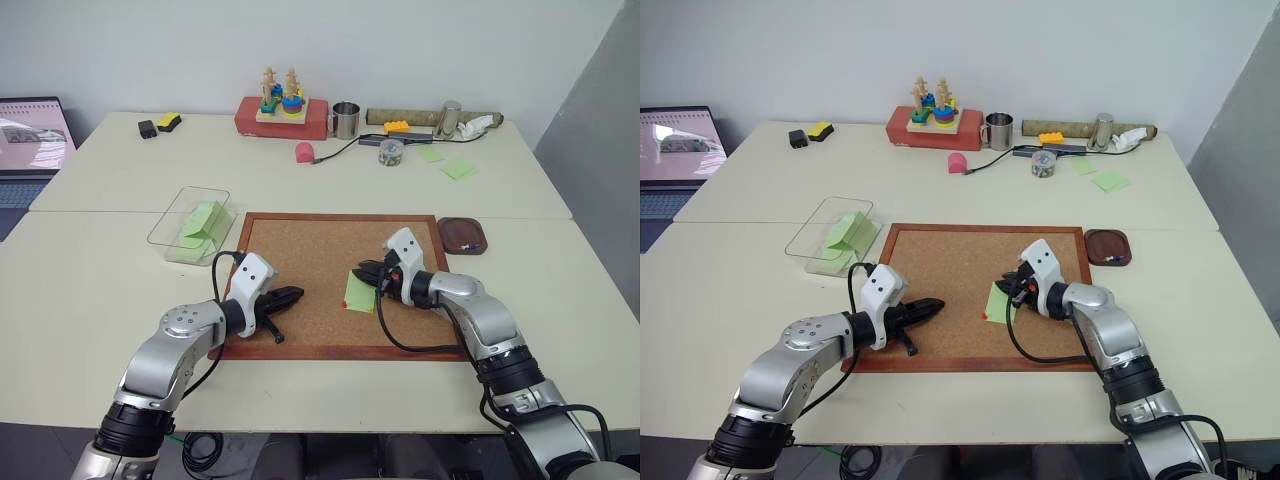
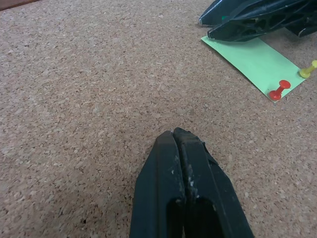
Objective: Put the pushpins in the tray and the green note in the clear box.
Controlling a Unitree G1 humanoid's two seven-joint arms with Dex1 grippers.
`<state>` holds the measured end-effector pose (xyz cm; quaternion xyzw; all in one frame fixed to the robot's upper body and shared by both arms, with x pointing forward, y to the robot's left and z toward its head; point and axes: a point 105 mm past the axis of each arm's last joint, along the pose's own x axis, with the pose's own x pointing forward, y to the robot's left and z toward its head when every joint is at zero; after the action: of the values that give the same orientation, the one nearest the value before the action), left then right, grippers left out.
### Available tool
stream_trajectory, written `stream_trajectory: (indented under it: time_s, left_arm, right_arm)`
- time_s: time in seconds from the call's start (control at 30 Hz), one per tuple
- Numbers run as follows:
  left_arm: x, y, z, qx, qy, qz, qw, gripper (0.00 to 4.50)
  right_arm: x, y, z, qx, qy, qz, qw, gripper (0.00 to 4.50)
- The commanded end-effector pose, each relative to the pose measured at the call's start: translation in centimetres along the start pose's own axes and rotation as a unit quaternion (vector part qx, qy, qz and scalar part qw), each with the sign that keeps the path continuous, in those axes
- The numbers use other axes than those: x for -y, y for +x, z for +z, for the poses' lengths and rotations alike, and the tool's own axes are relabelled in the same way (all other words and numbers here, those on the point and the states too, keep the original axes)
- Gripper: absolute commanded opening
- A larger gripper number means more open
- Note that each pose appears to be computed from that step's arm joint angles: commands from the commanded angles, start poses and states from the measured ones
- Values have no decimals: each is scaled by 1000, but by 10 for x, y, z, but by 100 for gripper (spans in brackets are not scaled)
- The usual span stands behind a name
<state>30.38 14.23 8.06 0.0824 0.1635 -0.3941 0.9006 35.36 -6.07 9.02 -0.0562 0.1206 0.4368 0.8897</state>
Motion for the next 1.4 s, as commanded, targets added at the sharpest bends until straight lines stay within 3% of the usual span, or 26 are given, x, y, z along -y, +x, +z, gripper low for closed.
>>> stream_trajectory:
  time_s: [0.03,0.5,1.03,1.2,1.4]
  left_arm:
    - [7,1,-16,-30,-9,-12,999,0]
    - [9,0,-23,-44,-9,-13,999,0]
    - [11,0,-27,-54,-7,-17,998,0]
    - [10,-1,-27,-55,-7,-14,998,0]
    - [10,0,-27,-55,-7,-13,998,0]
  right_arm:
    - [4,-5,18,39,-14,-12,999,1]
    - [0,-14,33,60,-53,-8,997,0]
    - [5,-27,53,102,-27,-24,994,0]
    - [44,-44,61,126,-7,-127,984,0]
    - [112,-78,61,133,13,-291,947,0]
